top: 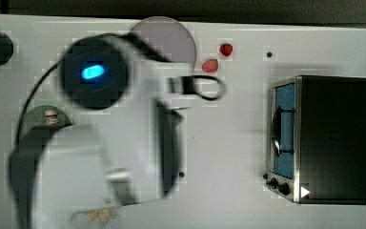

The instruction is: Pick Ketchup from the table and place it in strainer.

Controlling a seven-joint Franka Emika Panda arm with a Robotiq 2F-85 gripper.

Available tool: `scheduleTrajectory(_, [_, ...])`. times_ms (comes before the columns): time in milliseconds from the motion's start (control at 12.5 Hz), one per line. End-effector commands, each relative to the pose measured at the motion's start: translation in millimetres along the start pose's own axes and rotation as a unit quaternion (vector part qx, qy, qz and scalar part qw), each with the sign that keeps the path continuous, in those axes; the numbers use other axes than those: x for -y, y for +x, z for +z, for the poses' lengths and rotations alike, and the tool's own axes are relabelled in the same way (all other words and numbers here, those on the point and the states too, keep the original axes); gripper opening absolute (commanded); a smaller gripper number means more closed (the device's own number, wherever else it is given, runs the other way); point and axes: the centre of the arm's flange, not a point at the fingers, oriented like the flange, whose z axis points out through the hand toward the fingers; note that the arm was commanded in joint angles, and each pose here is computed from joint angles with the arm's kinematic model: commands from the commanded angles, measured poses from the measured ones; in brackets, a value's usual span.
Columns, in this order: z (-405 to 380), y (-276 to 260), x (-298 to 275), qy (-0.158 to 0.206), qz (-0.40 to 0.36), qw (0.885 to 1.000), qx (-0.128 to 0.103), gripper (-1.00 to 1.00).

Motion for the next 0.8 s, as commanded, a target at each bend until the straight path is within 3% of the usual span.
scheduleTrajectory(80, [-50.0,22.0,-39.2,0.004,0.050,0.999,0.010,1.00])
scheduleTrajectory(240, [-66.0,29.6,-59.3,-0.007,0.067,0.997,0.027,1.00])
scheduleTrajectory(800, [-66.0,46.5,-77.1,-0.003,0.089,0.996,0.028,1.00])
